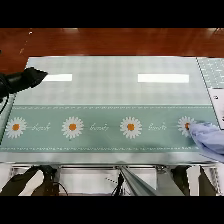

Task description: Fold the shirts.

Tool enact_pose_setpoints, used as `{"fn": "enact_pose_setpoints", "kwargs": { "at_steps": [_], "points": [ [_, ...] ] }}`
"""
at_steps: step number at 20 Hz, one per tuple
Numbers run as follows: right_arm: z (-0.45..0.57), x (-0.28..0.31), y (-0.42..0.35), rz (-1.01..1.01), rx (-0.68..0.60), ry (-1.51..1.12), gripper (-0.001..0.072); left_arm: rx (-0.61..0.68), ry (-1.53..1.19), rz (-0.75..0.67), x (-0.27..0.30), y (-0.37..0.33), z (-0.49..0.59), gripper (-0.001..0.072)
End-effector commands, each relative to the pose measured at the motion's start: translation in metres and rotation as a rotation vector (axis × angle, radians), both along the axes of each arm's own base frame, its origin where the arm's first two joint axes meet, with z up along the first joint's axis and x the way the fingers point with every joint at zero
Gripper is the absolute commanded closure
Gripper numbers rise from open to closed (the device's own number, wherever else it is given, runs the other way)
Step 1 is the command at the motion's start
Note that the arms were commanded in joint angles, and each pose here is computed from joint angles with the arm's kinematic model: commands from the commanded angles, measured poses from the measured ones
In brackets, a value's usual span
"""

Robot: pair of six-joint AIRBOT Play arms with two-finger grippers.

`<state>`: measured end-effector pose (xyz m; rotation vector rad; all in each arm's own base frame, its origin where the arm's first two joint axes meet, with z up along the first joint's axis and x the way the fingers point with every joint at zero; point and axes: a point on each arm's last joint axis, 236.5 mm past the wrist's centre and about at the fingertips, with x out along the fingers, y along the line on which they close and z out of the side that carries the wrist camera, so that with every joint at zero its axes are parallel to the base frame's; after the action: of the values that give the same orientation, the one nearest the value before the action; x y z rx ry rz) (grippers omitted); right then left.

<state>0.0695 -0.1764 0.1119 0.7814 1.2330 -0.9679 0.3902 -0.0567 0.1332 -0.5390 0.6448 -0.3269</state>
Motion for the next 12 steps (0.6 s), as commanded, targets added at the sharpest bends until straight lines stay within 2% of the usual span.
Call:
{"fn": "enact_pose_setpoints", "kwargs": {
  "at_steps": [1, 2, 3, 4, 5, 6, 8, 10, 11, 12],
  "points": [
    [0.001, -0.043, 0.005, -0.065, 0.025, 0.148, 0.0582, 0.051, -0.047, -0.029, 0.001, 0.002, 0.011, 0.0686],
    [0.002, -0.051, 0.002, -0.073, 0.014, 0.183, 0.0543, 0.057, -0.063, -0.025, 0.004, 0.004, 0.016, 0.0686],
    [0.004, -0.061, -0.001, -0.090, -0.005, 0.222, 0.0543, 0.060, -0.074, -0.021, 0.005, 0.005, 0.021, 0.0686],
    [0.006, -0.068, -0.005, -0.108, -0.025, 0.248, 0.0473, 0.062, -0.081, -0.020, 0.006, 0.005, 0.024, 0.0686],
    [0.008, -0.069, -0.011, -0.115, -0.052, 0.250, 0.0271, 0.063, -0.086, -0.018, 0.007, 0.006, 0.026, 0.0686],
    [0.008, -0.063, -0.018, -0.113, -0.079, 0.224, 0.0132, 0.064, -0.088, -0.015, 0.008, 0.006, 0.026, 0.0686],
    [0.009, -0.024, -0.036, -0.082, -0.150, 0.061, 0.0121, 0.063, -0.090, -0.019, 0.007, 0.005, 0.028, 0.0685],
    [0.022, 0.056, -0.035, -0.020, -0.147, -0.280, 0.0123, 0.068, -0.114, -0.053, 0.003, -0.001, 0.045, 0.0684],
    [0.041, 0.102, -0.026, 0.031, -0.122, -0.489, 0.0125, 0.075, -0.139, -0.065, 0.003, -0.003, 0.059, 0.0662],
    [0.073, 0.148, -0.014, 0.100, -0.107, -0.715, 0.0137, 0.083, -0.166, -0.068, 0.004, -0.003, 0.072, 0.0553]
  ]
}}
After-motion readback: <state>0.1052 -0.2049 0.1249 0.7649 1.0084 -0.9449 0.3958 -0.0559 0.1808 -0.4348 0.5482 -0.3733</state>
